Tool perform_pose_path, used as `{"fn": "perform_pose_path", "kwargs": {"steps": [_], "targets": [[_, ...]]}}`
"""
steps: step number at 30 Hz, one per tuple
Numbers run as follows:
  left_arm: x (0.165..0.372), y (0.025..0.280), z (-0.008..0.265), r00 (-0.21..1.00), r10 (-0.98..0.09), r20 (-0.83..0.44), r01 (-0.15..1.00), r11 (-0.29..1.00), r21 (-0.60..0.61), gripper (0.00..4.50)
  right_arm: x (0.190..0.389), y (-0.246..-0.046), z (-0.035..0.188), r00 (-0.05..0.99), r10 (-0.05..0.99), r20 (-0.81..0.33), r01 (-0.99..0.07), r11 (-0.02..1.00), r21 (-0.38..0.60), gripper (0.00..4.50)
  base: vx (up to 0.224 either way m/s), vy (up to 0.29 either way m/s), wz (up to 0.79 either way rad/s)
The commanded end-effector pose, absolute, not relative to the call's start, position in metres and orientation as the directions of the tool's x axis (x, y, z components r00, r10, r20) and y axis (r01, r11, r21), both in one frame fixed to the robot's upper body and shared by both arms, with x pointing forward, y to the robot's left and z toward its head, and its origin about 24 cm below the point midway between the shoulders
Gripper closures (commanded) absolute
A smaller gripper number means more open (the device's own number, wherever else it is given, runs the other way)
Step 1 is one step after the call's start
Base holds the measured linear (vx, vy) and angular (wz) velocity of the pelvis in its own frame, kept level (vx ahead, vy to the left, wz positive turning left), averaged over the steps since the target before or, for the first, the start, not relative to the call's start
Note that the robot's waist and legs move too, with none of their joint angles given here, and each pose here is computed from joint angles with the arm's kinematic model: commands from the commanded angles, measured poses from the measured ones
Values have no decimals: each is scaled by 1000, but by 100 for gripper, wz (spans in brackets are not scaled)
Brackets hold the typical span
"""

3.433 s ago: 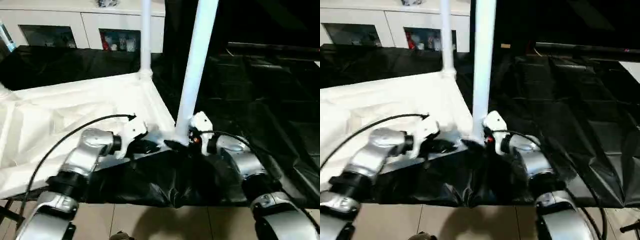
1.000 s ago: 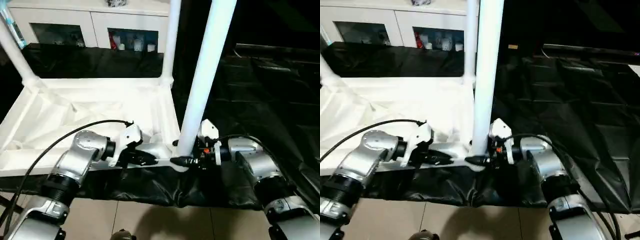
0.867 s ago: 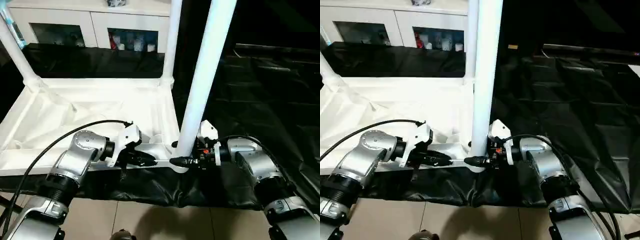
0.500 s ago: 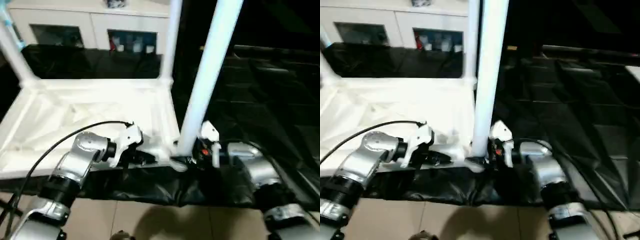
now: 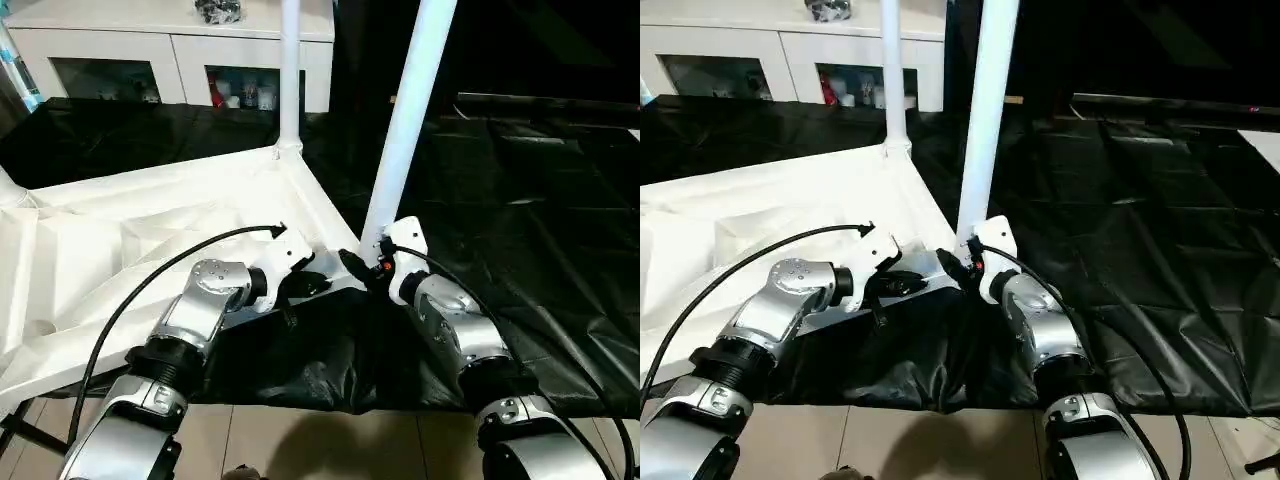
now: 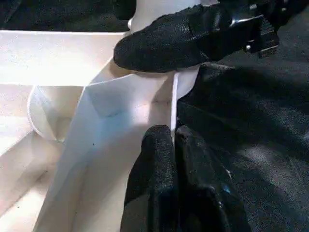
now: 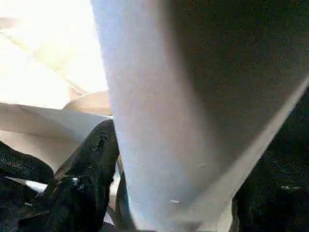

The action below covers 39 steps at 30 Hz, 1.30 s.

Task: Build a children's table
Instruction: Rotate leg to tighten

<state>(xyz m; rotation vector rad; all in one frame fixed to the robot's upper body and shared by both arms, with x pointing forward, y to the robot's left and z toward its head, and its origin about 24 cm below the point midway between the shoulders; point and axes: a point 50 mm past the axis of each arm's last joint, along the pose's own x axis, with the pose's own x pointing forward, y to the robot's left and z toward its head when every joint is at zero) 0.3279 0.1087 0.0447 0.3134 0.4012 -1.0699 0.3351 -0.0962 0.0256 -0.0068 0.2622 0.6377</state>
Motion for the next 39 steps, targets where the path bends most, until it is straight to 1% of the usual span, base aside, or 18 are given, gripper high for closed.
{"fn": "perform_pose_path", "kwargs": {"steps": [1,2,3,4,6,10,15,16,17,18,20,21,23,26,30,32,37,39], "targets": [[329,84,57,414,-836,-360,907,411,88,450,322,-58,22,603,759,-247,-753,643,137,82,0,0,0],[329,84,57,414,-836,-360,907,411,88,450,322,-58,22,603,759,-247,-753,643,137,70,0,0,0],[328,87,57,399,-843,-360,914,396,85,450,320,-62,24,565,788,-246,-788,603,122,47,0,0,0],[326,89,57,380,-853,-357,923,376,84,450,317,-66,24,517,816,-259,-826,555,99,47,0,0,0],[324,92,57,357,-864,-355,932,353,79,450,314,-71,24,469,839,-277,-859,506,78,23,0,0,0],[317,102,58,291,-887,-359,955,291,56,450,311,-88,27,374,878,-299,-909,411,70,23,0,0,0],[313,113,58,238,-895,-377,969,243,34,450,308,-98,33,265,914,-307,-949,304,86,23,0,0,0],[311,116,58,219,-897,-383,974,226,26,450,306,-101,35,227,923,-310,-960,266,91,47,0,0,0],[311,116,58,219,-897,-383,974,226,26,450,306,-101,35,227,923,-310,-960,266,91,56,0,0,0],[309,120,59,186,-902,-389,981,196,13,450,304,-106,38,169,935,-312,-972,210,102,56,0,0,0],[308,122,59,177,-903,-392,982,189,10,450,303,-108,40,147,939,-312,-976,188,106,60,0,0,0],[308,124,60,169,-904,-393,983,182,4,450,303,-109,41,130,941,-313,-978,173,114,87,0,0,0],[308,127,61,166,-903,-397,984,180,2,450,303,-111,42,114,941,-317,-980,160,121,100,0,0,0],[308,128,61,162,-902,-401,984,178,-1,450,302,-112,42,103,943,-318,-980,150,129,137,0,0,0],[307,128,62,156,-903,-400,985,173,-6,450,298,-111,39,79,946,-316,-980,131,147,154,0,0,0],[307,128,61,154,-904,-399,985,172,-9,450,297,-110,38,76,946,-316,-980,129,152,181,0,0,0],[304,127,59,156,-905,-396,984,177,-15,450,294,-108,33,86,946,-312,-976,143,166,193,0,0,0],[305,124,56,198,-902,-383,977,215,-2,450,293,-106,30,127,944,-304,-970,182,161,194,0,0,0]]}}
